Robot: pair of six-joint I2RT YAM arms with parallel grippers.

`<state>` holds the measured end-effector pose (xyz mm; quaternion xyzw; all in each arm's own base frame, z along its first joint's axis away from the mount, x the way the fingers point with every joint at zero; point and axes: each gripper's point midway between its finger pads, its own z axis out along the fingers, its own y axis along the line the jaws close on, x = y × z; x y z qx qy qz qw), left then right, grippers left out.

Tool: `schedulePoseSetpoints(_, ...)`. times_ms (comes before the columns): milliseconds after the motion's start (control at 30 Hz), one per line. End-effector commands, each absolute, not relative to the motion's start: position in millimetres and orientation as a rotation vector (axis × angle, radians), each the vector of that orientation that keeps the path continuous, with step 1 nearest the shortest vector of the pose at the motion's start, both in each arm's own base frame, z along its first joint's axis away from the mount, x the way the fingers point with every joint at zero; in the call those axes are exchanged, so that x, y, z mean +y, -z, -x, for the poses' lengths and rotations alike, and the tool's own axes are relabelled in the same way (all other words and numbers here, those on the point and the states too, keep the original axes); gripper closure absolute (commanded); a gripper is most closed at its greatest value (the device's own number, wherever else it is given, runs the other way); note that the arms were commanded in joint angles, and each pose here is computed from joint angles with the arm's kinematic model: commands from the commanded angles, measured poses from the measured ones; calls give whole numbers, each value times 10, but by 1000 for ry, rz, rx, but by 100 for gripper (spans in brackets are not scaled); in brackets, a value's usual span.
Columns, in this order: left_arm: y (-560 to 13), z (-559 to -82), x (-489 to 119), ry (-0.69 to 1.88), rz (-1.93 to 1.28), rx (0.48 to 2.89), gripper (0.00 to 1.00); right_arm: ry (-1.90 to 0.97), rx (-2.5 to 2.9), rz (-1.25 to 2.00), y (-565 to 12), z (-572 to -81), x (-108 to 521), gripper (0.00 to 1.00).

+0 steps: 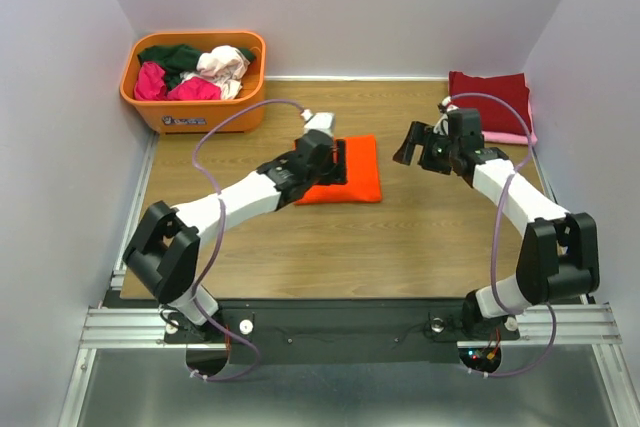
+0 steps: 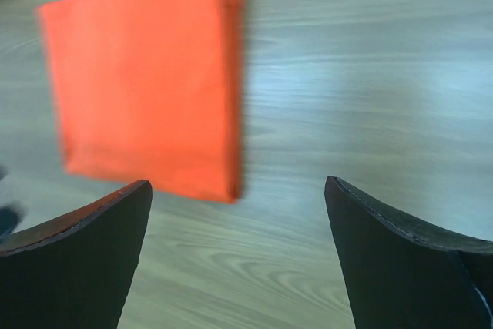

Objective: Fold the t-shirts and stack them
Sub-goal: Fold the tshirt, then neatly place the folded tshirt to the corner

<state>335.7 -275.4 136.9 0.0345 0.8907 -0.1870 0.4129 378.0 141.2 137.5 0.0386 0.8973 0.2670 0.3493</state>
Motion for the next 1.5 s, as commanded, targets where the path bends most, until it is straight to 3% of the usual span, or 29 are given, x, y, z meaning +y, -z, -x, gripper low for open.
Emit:
schedulePoseSetpoints(0,-1472,-3402,-2939,215,-261,2192,25,-272,2432,-328,-1186,-3621,689,0)
schedulePoseSetpoints(233,-1318,-3292,-3747,69,-582,2128,27,-117,2450,-611,-994,-3430,-3,0)
schedulePoseSetpoints(433,-1051,-3278,-4176,49,-750,2106,29,-150,2457,-717,-888,-3338,-159,0)
schedulePoseSetpoints(733,-558,-3364,-4339,-30,-847,2147,40,-185,2451,-708,-893,-3357,-120,0)
schedulePoseSetpoints(1033,-212,-3239,-4109,-135,-897,2215,44,-271,2445,-693,-924,-3416,-16,0)
schedulePoseSetpoints(1100,-186,-3232,-4058,-157,-892,2227,48,-300,2446,-684,-934,-3422,26,0)
schedulePoseSetpoints(1267,-137,-3186,-4012,-141,-876,2260,71,-372,2457,-661,-915,-3429,125,0)
schedulePoseSetpoints(1333,-154,-3184,-4013,-125,-865,2266,87,-449,2473,-641,-882,-3429,228,0)
schedulePoseSetpoints(1467,-316,-3222,-4000,-80,-816,2259,98,-619,2452,-620,-883,-3482,434,0)
